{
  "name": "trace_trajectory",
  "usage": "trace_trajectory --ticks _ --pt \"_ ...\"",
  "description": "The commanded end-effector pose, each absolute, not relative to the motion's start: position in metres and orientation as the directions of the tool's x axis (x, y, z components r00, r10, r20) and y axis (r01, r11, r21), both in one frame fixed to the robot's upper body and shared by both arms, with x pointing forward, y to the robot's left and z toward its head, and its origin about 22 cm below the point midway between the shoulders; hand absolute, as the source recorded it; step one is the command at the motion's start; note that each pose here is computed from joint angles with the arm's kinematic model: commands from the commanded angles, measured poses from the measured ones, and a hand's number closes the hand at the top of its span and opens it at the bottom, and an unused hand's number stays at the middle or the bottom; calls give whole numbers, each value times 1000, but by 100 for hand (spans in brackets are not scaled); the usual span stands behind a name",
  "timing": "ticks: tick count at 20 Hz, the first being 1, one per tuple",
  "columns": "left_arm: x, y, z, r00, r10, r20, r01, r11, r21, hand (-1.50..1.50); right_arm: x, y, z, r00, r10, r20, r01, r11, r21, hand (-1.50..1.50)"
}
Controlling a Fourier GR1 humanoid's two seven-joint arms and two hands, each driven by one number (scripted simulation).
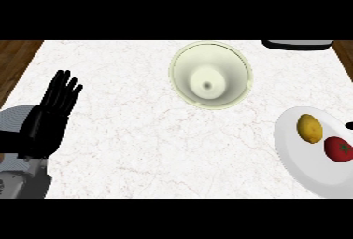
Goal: Pick the lemon from the plate and place it in the bowl
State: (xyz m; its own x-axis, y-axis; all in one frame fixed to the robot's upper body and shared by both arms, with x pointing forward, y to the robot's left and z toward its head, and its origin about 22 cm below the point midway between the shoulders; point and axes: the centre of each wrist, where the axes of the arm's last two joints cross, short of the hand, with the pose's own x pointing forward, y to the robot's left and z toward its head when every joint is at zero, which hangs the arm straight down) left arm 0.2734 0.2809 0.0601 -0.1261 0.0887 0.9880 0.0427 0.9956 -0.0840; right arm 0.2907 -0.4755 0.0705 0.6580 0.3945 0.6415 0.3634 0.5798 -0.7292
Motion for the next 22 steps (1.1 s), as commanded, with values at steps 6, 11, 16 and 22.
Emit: trace_trajectory --ticks 6,11,16,22 --pt "278 292 68 -133 93 987 56 995 -87 0 321 -466 119 820 518 244 -295 747 -595 -150" --pt "282 280 60 -138 91 986 42 995 -86 0 367 -447 159 824 515 236 -334 778 -532 -150" --pt "270 291 63 -127 106 986 25 994 -104 0 378 -429 137 842 490 227 -314 786 -533 -150" --pt "263 312 69 -125 97 987 3 995 -97 0 375 -413 112 843 478 245 -304 801 -515 -150"
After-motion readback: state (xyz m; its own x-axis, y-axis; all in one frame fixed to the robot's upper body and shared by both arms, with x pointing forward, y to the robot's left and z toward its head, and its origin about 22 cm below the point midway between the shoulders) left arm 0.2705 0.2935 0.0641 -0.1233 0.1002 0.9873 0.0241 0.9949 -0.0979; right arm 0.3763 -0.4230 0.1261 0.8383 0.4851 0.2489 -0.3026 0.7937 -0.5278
